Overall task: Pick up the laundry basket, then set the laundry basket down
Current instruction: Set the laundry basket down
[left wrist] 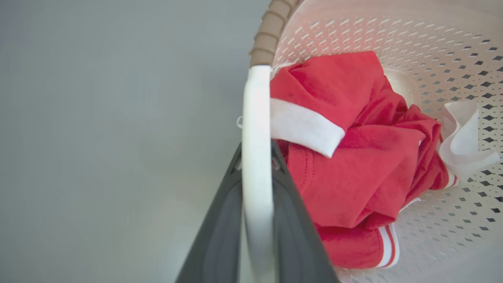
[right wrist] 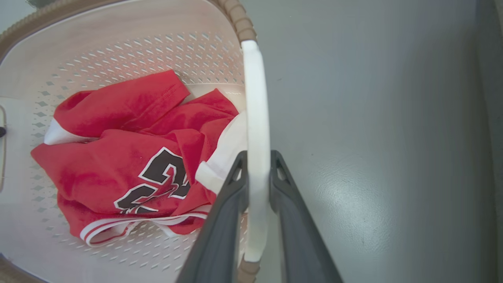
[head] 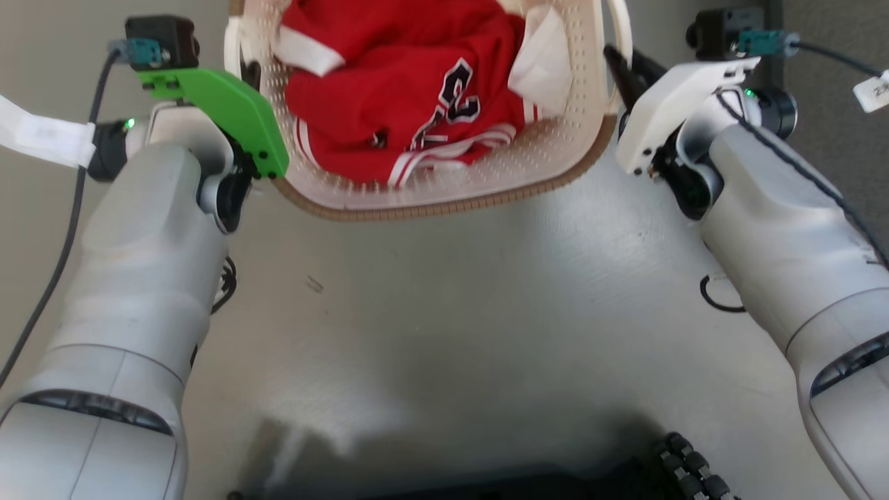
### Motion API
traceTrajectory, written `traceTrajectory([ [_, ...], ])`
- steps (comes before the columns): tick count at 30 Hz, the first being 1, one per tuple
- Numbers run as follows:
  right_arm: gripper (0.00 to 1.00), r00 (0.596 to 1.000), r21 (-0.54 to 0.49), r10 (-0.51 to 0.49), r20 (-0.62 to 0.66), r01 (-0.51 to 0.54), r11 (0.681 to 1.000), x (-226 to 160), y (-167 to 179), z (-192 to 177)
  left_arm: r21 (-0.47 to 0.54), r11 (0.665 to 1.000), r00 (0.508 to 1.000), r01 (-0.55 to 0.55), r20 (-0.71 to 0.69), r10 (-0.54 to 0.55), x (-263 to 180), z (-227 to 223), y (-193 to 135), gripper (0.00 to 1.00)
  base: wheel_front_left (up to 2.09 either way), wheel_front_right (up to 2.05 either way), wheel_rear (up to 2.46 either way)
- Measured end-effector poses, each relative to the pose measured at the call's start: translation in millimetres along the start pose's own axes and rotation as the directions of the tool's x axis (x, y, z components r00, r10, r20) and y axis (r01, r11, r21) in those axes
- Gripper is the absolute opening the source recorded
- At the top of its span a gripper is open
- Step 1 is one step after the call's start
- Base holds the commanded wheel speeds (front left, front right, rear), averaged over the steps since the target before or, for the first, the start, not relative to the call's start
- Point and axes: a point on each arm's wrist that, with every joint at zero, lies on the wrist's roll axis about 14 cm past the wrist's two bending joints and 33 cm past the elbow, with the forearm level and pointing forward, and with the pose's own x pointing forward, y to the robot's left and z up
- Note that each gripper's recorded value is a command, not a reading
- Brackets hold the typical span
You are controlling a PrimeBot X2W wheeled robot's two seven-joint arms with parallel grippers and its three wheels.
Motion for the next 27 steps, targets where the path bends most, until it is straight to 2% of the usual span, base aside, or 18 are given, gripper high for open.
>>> traceTrajectory([
  [21,0.0,0.995,0.037,-0.022,-0.096,0.026,0.999,34,-14,-54,-0.018,1.0,0.997,-0.018,-0.079,0.017,36,-53,23,0.0,0.0,0.0,0.0],
  [27,0.0,0.995,0.038,-0.022,-0.097,0.026,0.999,38,-14,-54,-0.017,1.0,0.996,-0.024,-0.088,0.023,37,-58,26,0.0,0.0,0.0,0.0],
])
